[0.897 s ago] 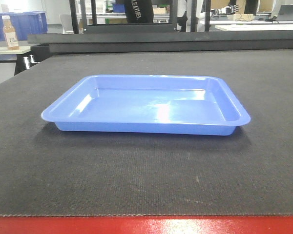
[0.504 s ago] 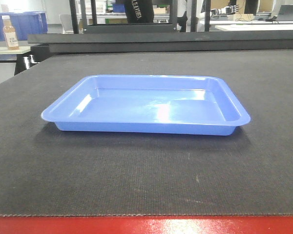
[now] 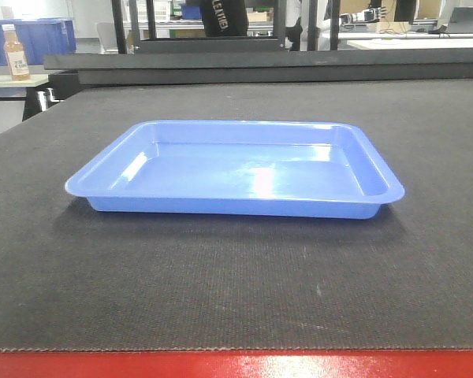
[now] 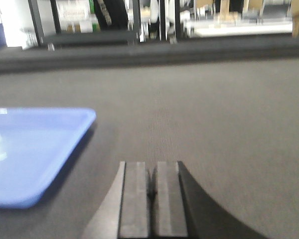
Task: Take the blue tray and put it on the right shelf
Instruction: 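Lower both grippers toward the opposite short rims of the blue tray, then close both grippers on the tray rims, then lift the tray off the table with both grippers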
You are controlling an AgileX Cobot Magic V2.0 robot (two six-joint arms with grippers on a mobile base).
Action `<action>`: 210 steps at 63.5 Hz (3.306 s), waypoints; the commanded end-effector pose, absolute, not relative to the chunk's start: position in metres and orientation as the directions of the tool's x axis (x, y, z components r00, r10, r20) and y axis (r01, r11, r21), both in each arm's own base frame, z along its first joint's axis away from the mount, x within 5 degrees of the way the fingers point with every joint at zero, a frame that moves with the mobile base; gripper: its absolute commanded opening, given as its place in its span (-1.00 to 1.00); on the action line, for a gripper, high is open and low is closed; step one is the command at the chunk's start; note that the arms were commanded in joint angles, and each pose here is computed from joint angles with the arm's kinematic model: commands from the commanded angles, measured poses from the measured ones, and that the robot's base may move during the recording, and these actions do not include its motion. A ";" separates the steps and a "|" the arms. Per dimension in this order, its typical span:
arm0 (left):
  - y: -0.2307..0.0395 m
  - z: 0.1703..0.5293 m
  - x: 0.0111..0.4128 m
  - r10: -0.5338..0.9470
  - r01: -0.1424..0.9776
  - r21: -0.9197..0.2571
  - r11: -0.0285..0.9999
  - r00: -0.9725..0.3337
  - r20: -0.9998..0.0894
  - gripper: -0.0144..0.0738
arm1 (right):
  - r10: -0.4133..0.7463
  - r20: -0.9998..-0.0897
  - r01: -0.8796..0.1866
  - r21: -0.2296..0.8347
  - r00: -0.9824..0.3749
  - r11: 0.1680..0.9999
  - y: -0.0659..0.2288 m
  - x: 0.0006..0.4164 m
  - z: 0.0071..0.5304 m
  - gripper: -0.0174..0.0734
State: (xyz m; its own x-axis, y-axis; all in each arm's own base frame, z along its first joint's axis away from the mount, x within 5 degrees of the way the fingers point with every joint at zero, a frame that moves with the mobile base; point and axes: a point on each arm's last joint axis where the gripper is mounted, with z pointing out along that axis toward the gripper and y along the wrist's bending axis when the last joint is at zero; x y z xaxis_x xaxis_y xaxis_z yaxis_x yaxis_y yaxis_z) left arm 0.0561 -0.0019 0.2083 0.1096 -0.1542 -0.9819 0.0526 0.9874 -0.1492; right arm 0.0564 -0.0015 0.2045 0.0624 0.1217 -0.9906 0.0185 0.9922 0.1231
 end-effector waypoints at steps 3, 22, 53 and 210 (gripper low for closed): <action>-0.001 0.239 0.050 -0.161 0.062 -0.150 0.987 0.261 -0.952 -0.78 | 0.131 -0.953 -0.010 0.134 0.273 0.991 -0.001 0.046 0.251 -0.49; -0.003 0.343 0.052 -0.158 0.075 -0.147 0.986 0.163 -0.974 -0.27 | 0.129 -0.953 -0.011 0.131 0.275 0.991 -0.001 0.050 0.344 0.37; -0.053 0.420 0.152 0.039 0.350 -0.040 0.936 -0.214 -0.976 0.31 | 0.054 -0.956 -0.261 0.132 -0.287 0.956 0.049 0.160 0.413 0.75; -0.143 0.326 0.411 0.168 0.199 -0.025 0.980 -0.884 -0.437 -0.77 | 0.040 -0.507 -0.022 0.117 -0.861 0.993 0.109 0.383 0.311 -0.49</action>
State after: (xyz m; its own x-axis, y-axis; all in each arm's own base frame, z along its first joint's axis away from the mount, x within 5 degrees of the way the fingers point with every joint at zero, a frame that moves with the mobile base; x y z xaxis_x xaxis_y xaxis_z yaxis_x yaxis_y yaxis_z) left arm 0.4301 -0.1511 0.2565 -0.9488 0.1379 -0.2841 0.1688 0.9818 -0.0873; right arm 0.3989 0.1188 0.2503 -0.9311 0.0669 -0.3586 0.0209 0.9912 0.1306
